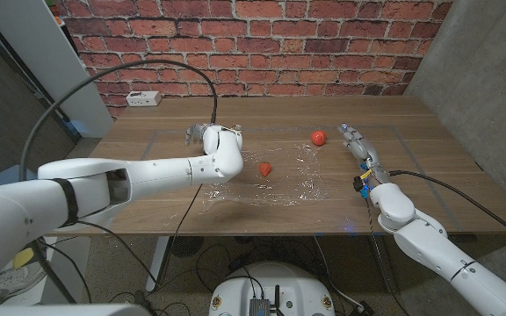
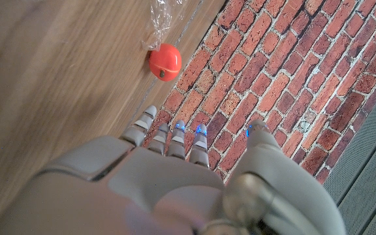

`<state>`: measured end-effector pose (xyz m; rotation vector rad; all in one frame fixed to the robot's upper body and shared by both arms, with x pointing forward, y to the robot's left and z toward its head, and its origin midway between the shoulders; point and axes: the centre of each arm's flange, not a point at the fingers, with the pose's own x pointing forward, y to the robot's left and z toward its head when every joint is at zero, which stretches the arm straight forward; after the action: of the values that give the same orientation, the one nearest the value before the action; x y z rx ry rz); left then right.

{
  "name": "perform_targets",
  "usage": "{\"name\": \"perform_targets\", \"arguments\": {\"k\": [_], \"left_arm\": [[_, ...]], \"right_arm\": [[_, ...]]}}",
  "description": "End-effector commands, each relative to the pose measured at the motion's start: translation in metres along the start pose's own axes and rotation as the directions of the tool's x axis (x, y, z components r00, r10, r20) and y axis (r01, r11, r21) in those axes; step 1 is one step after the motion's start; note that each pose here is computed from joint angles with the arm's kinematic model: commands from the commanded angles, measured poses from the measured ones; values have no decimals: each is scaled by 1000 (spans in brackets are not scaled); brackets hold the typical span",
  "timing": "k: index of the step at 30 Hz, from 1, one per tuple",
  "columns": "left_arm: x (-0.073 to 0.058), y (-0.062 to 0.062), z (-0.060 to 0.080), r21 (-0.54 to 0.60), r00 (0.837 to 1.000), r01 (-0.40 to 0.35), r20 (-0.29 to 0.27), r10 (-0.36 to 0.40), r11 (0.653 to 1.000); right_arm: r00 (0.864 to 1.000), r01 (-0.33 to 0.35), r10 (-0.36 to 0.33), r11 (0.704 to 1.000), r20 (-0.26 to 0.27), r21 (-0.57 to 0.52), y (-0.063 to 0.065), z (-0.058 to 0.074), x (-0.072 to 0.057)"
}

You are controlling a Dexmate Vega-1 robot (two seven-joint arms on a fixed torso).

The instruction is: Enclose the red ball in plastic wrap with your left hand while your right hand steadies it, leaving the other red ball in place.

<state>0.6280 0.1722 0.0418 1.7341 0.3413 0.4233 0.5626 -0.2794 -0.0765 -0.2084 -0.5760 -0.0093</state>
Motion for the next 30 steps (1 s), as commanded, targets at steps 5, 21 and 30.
{"name": "perform_targets", "arguments": {"k": [5, 21, 30], "left_arm": [[11, -6, 5, 20, 1000, 13, -22, -13, 1000], [15, -17, 26, -4, 995, -6, 100, 6, 1000], [10, -14, 28, -117, 980, -10, 194, 33, 993]], "right_arm": [[1000, 4, -4, 1000, -5, -3, 0, -1, 4], [1000, 19, -20, 999, -23, -39, -3, -2, 9], [999, 20, -22, 999, -35, -40, -3, -6, 14]]}}
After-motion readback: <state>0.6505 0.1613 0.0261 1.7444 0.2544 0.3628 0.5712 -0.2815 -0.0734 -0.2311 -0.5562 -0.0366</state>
